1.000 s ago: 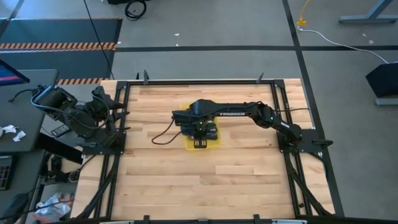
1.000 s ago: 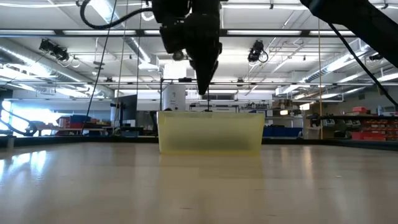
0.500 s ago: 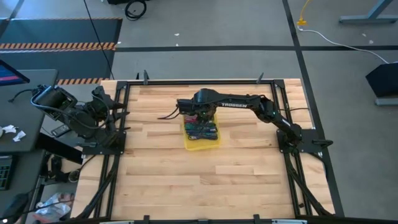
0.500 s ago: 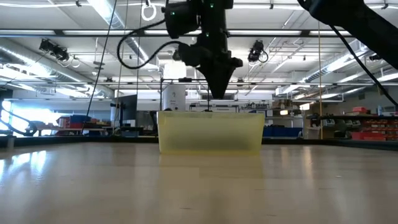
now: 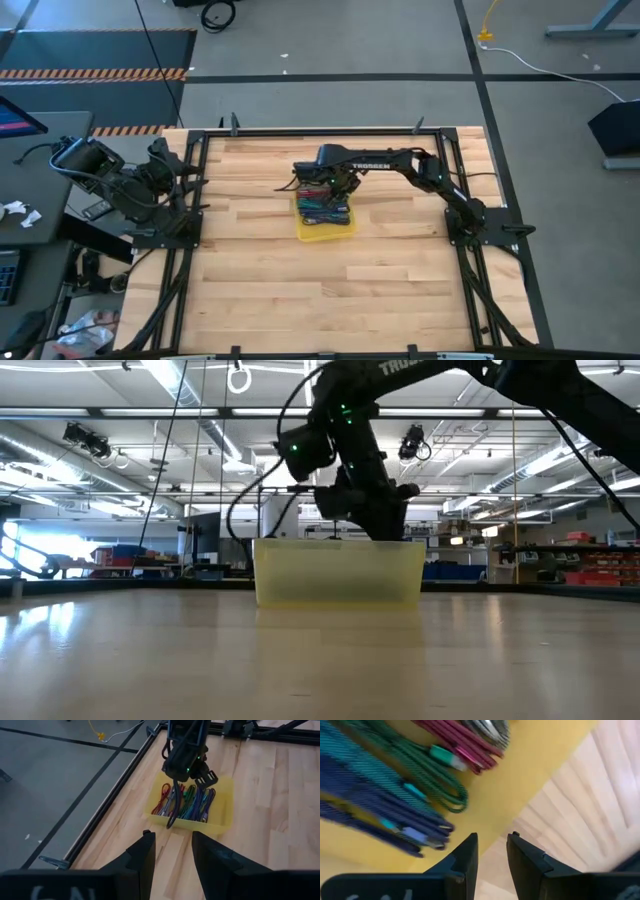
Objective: Pick and place USB-C Cables
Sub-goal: Adjust the yellow bin
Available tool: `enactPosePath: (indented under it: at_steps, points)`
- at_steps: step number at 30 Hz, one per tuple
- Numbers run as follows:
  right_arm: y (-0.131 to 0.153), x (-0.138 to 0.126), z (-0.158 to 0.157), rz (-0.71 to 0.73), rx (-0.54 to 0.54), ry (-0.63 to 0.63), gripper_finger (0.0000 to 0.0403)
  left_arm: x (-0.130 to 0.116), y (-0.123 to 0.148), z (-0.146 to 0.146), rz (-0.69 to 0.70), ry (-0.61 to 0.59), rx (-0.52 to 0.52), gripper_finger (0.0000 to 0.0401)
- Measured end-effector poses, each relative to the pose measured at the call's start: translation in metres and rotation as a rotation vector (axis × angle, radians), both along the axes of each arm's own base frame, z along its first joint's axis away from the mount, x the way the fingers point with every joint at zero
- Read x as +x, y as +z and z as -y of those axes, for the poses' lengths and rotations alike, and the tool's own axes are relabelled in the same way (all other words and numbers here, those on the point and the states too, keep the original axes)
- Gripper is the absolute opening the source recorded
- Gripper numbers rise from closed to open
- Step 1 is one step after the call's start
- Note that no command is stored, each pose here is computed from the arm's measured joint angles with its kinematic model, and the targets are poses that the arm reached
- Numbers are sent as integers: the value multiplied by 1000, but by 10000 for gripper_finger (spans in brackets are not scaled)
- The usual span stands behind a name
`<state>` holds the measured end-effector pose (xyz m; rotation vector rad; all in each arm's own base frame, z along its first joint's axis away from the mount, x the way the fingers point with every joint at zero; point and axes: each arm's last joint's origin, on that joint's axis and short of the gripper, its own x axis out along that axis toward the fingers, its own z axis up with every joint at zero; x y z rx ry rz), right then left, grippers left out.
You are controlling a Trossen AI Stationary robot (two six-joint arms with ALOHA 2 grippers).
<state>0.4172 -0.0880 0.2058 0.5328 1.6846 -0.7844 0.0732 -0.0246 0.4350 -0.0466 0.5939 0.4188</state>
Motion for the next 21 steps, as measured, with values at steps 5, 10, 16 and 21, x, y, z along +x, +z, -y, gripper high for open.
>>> enactPosePath:
  at_steps: [5, 10, 16, 21]
  points:
    - [-16, -6, -1, -51, 18, -34, 112, 0, 0, 0, -11, -8, 15, 134]
    - [-36, -4, -1, 1, 59, -93, 111, 0, 0, 0, -20, -22, 34, 134]
    - [-46, -7, -5, 3, 116, -99, 77, 0, 0, 0, -21, -23, 35, 134]
    - [-45, -7, -9, 0, 160, 11, 11, 0, 0, 0, -20, -23, 34, 134]
